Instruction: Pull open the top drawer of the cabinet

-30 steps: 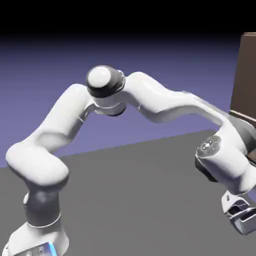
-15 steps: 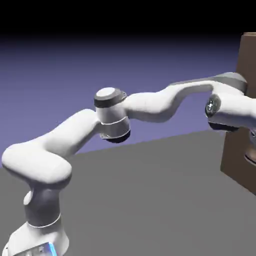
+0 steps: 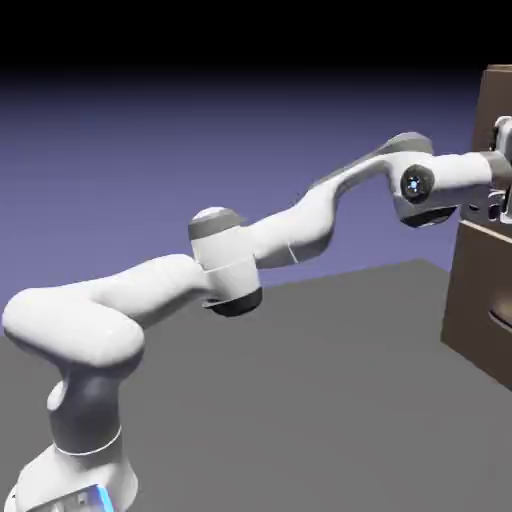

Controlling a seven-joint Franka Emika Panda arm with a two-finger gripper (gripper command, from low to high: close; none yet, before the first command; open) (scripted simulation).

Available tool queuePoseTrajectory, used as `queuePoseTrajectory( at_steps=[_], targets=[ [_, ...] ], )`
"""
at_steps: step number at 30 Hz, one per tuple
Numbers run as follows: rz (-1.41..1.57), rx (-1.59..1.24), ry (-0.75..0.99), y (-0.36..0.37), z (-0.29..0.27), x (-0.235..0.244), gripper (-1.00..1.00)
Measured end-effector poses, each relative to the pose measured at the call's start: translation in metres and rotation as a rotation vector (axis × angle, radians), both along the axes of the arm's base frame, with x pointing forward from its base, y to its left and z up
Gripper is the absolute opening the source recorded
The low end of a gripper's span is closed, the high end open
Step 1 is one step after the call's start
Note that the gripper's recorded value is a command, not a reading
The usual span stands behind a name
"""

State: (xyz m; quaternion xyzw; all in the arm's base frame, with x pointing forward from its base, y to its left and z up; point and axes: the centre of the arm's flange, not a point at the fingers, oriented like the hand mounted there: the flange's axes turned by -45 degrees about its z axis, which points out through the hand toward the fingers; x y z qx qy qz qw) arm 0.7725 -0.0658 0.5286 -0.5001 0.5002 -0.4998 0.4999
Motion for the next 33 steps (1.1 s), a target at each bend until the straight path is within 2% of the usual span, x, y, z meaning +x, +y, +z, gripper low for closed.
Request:
queuePoseTrajectory(
  at_steps=[3, 4, 17, 33],
  targets=[
    [0.001, 0.000, -0.001, 0.000, -0.001, 0.012, 0.00],
    [0.001, 0.000, -0.001, 0.000, -0.001, 0.014, -1.00],
    [0.001, 0.000, -0.002, 0.000, -0.001, -0.040, -1.00],
    [0.001, 0.000, -0.003, 0.000, -0.001, -0.165, -1.00]
  ],
)
